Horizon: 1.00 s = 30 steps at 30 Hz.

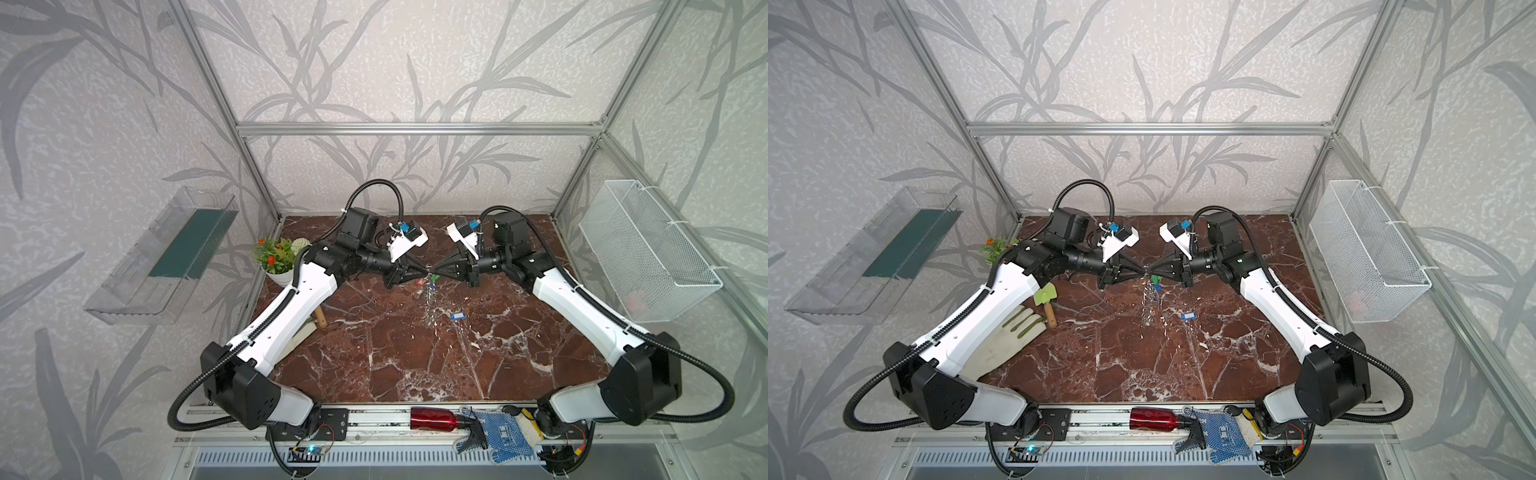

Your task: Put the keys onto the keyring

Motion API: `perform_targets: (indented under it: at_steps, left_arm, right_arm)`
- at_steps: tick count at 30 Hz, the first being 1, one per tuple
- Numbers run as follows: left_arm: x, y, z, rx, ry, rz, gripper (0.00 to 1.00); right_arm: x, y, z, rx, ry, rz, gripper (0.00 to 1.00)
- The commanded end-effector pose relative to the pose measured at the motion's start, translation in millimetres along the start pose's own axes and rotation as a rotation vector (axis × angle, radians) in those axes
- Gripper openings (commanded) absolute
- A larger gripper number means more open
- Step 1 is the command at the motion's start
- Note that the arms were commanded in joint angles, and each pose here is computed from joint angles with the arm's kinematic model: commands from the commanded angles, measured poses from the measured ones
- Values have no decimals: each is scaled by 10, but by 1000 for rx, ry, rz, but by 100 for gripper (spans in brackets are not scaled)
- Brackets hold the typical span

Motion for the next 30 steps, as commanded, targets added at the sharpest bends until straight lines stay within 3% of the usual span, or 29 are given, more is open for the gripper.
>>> perform_targets:
  at_steps: [1, 11, 17, 22, 27, 30]
  left_arm:
    - [17, -58, -104, -55, -11, 21, 18]
    - [-55, -55, -80, -61, 40, 33, 11]
    - [-75, -51, -86, -65, 44, 33, 0]
    - [-77, -42, -118, -59, 24, 21, 0]
    - [-52, 10, -166, -49, -81, -63, 0]
    - [-2, 3, -192, -44, -153, -108, 0]
  right_arm:
    - [16, 127, -168, 57, -24, -49, 0]
    - [16, 128, -171, 55, -27, -55, 0]
    - [13, 127, -161, 47, -26, -60, 0]
    - [15, 136, -172, 45, -24, -61, 1]
    - [56, 111, -212, 25, -30, -4, 26]
    - [130, 24, -254, -3, -69, 57, 35]
Point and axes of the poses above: each gripper's point midway between its finger pads, its own x axis back along the fingers, its own y axis along the line the jaws close on, z = x × y, the point moved 4 cm from there along x, back along the fingers, and after that the axes turned 1 degree about -x, right-handed, at the moved point
